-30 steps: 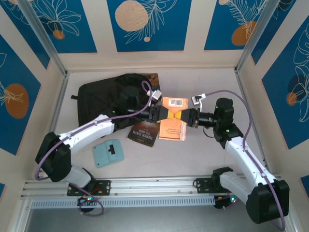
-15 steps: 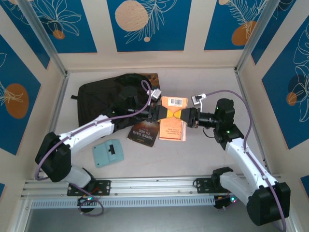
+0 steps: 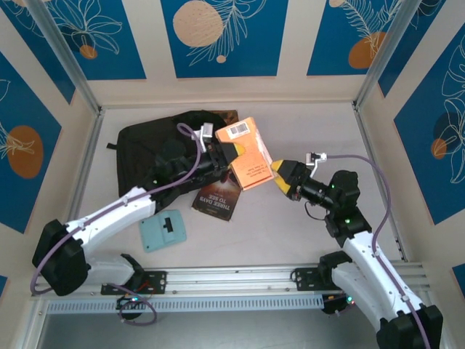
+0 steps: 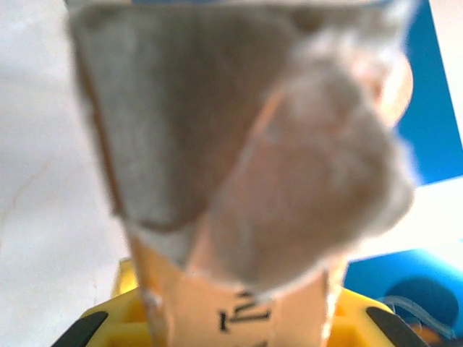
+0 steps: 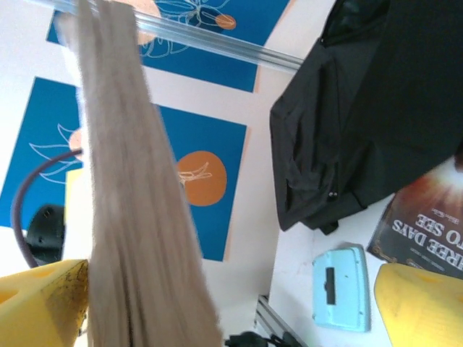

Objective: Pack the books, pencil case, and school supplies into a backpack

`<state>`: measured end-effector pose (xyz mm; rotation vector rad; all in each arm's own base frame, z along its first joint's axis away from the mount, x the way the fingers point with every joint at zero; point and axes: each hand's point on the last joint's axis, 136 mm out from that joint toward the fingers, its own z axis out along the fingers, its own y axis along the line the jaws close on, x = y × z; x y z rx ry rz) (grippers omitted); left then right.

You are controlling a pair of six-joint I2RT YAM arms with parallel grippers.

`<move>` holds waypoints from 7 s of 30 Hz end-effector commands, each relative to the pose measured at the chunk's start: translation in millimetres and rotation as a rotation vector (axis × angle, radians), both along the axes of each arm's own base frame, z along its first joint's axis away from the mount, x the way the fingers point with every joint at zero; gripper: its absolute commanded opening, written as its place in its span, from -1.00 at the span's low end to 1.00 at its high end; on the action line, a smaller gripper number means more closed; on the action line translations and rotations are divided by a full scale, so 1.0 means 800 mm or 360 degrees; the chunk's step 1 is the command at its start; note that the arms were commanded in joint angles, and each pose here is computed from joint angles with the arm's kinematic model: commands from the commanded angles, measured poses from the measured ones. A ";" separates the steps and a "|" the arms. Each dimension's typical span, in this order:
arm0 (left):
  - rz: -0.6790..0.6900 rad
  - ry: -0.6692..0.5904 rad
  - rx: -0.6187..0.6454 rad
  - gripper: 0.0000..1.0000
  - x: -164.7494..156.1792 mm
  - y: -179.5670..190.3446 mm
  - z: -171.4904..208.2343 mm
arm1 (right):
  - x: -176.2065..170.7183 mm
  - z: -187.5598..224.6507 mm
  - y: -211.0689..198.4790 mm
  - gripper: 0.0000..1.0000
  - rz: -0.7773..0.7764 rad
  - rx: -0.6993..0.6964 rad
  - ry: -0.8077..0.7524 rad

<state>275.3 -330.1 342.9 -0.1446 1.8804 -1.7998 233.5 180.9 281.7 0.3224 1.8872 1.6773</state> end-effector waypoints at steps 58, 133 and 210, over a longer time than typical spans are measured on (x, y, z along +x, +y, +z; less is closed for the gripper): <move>0.0491 -0.0087 0.1401 0.27 0.055 0.082 -0.067 | 0.024 0.006 -0.077 -1.00 -0.0855 -0.0475 -0.0271; -0.0013 -0.0660 0.1194 -1.00 0.111 0.091 0.003 | -0.015 0.083 -0.099 -1.00 -0.0594 -0.0935 -0.0332; -0.0126 -0.0682 0.2120 -1.00 0.071 -0.018 -0.064 | -0.007 -0.093 -0.075 -1.00 -0.0396 -0.0302 0.0285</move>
